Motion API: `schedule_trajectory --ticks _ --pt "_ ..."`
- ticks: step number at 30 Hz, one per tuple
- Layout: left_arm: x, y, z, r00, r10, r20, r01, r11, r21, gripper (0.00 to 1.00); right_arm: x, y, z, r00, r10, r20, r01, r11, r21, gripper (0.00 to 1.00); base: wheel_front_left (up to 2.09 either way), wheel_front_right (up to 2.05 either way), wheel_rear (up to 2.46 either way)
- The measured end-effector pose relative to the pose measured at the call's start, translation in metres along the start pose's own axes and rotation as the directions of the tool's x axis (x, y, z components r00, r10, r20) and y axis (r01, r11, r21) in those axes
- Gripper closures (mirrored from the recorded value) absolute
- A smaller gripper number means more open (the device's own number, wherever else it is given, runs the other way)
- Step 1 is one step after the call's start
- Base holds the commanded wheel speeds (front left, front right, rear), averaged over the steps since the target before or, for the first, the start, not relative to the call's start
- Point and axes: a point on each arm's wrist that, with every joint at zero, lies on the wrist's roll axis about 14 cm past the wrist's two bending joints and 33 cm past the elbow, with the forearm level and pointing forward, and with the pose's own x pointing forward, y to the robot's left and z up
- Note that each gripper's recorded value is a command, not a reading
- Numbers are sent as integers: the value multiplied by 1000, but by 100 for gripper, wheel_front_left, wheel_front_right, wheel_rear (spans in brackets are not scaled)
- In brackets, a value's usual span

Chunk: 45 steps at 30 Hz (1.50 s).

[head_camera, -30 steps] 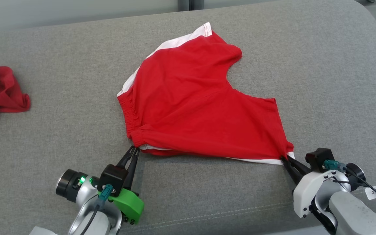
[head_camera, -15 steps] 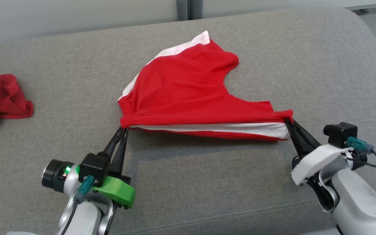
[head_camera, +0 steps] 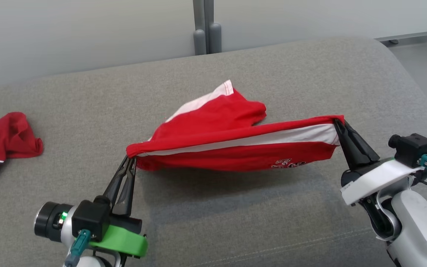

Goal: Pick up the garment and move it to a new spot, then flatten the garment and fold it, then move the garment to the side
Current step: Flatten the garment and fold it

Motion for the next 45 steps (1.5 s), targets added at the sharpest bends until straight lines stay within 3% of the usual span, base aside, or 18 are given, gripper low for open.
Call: schedule_trajectory --ticks 10,16,22,31,45 --pt "-28 -9 18 999 -19 35 18 1000 16 100 -41 3 30 996 22 85 -19 999 -34 100 0 0 0" --pt "-65 -32 -30 987 -68 -145 55 994 -91 100 -63 -2 -18 993 14 -119 -17 1000 -23 100 0 0 0" --pt "-69 -41 -40 978 -85 -193 50 983 -177 100 -58 -2 -39 975 27 -219 -30 999 -11 100 0 0 0" --pt "-47 -25 -48 973 -64 -223 11 973 -231 100 7 12 -25 959 127 -253 -143 989 -48 100 0 0 0" --pt "2 13 -80 949 -5 -316 -87 957 -276 100 112 17 -40 882 190 -432 -253 963 -93 100 0 0 0"
